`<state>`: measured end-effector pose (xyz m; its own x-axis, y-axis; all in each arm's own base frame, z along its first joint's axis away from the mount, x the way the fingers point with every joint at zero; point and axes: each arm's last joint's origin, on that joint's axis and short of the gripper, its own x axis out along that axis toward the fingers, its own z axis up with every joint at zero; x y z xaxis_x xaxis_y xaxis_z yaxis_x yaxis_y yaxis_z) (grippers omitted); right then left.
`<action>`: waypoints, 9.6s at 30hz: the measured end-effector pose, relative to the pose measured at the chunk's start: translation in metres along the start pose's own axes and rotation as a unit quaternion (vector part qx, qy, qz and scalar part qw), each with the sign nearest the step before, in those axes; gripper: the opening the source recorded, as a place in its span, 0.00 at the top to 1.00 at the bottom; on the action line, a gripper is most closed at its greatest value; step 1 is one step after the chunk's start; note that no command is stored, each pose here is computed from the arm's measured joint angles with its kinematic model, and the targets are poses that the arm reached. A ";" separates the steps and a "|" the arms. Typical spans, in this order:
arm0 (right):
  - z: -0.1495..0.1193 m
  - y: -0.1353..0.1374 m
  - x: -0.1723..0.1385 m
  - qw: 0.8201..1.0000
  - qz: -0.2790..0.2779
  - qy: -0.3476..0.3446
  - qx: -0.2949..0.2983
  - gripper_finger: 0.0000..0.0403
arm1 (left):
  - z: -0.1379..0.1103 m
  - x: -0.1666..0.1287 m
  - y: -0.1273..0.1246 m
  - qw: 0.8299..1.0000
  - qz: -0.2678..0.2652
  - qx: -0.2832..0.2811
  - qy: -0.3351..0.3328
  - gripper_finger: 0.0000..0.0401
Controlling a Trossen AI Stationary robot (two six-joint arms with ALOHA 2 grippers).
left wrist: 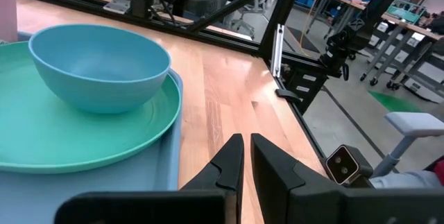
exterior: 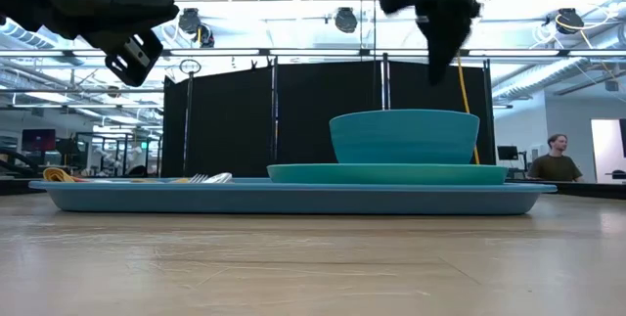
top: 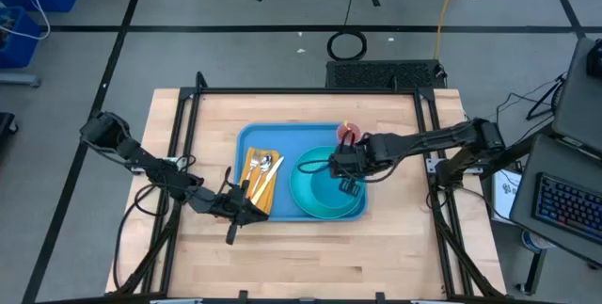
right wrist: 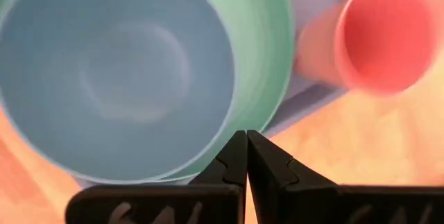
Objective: Set up tray
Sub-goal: Adjust the pink cup, blue plate, blue bowl, blue serving tray, and yellow knife
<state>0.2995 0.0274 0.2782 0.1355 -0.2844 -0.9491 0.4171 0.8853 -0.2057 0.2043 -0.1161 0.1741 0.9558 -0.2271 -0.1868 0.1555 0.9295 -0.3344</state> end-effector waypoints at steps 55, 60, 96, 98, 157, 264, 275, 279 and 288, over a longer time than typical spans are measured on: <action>-0.060 -0.008 0.058 0.978 0.154 -0.081 0.112 1.00 | -0.001 0.000 0.000 1.000 0.001 -0.017 0.002 0.92; -0.054 0.000 0.040 0.963 0.185 -0.173 0.094 1.00 | 0.000 0.000 0.001 0.999 0.005 -0.032 -0.002 0.92; -0.090 0.033 0.072 0.941 0.170 -0.293 -0.009 1.00 | -0.014 -0.001 0.033 0.952 0.214 -0.219 -0.007 0.54; -0.092 0.034 0.073 0.941 0.170 -0.293 -0.019 1.00 | -0.018 -0.003 0.035 0.943 0.229 -0.239 0.006 0.56; -0.114 0.061 0.042 0.846 0.248 -0.460 -0.112 0.71 | -0.033 0.031 0.031 0.850 0.361 -0.310 0.227 0.66; -0.132 0.079 0.020 0.792 0.297 -0.511 -0.154 0.71 | -0.042 0.054 0.007 0.806 0.457 -0.377 0.007 0.80; -0.134 0.082 0.013 0.773 0.308 -0.531 -0.157 0.71 | -0.043 0.052 0.010 0.775 0.469 -0.424 0.007 0.80; -0.138 0.085 0.010 0.764 0.314 -0.538 -0.167 0.71 | -0.043 0.052 0.012 0.765 0.473 -0.437 0.004 0.80; -0.140 0.086 0.008 0.757 0.313 -0.546 -0.176 0.71 | -0.037 0.061 0.010 0.788 0.437 -0.434 0.004 0.47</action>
<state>0.2106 0.1528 0.2197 0.9501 0.2659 -0.1629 -0.2742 0.9612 -0.0306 0.2551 -0.1314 0.1249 0.6004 0.3848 -0.7011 -0.7941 0.1833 -0.5794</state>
